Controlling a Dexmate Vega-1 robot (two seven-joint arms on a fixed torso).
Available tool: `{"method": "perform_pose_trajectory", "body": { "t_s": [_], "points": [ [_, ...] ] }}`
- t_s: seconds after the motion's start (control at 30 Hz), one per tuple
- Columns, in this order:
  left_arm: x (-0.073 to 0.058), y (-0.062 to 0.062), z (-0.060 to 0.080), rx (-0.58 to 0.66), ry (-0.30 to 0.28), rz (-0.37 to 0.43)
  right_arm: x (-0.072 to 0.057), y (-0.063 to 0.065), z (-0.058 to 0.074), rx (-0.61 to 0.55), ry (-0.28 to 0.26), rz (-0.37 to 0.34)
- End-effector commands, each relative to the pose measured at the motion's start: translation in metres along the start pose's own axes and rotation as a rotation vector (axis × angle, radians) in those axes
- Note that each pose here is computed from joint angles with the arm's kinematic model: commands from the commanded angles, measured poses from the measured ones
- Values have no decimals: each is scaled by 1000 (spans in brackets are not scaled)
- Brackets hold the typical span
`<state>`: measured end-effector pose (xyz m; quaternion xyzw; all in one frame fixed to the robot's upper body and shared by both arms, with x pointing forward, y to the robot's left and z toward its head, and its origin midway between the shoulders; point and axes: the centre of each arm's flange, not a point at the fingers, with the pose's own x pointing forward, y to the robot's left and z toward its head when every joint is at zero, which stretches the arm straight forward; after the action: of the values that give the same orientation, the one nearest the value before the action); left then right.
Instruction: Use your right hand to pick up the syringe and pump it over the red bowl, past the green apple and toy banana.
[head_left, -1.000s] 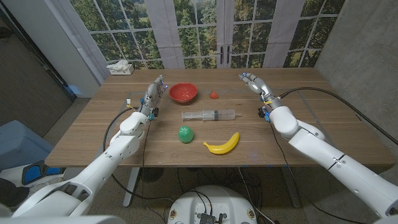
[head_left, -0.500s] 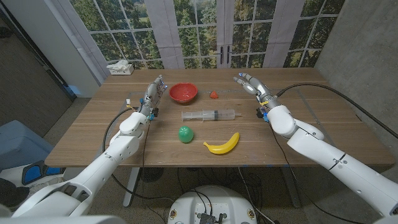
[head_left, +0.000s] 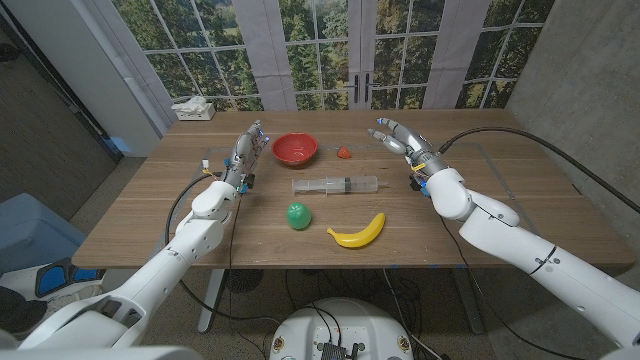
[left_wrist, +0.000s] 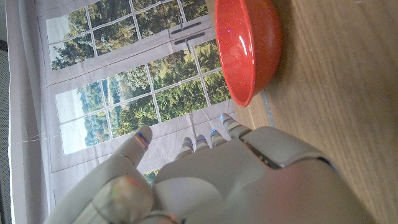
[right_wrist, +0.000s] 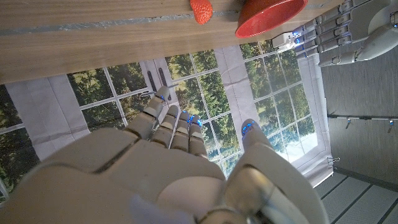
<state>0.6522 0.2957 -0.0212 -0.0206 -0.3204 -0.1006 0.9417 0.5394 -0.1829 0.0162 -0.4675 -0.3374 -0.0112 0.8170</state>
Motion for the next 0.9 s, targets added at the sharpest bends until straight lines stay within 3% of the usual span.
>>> {"method": "perform_pose_trajectory", "body": {
  "t_s": [0.03, 0.9],
  "points": [
    [-1, 1, 0, -5, -4, 1, 0, 3, 18, -122, -14, 22],
    [-6, 4, -2, -13, -4, 2, 9, 16, 49, -297, -13, 125]
  ]
}}
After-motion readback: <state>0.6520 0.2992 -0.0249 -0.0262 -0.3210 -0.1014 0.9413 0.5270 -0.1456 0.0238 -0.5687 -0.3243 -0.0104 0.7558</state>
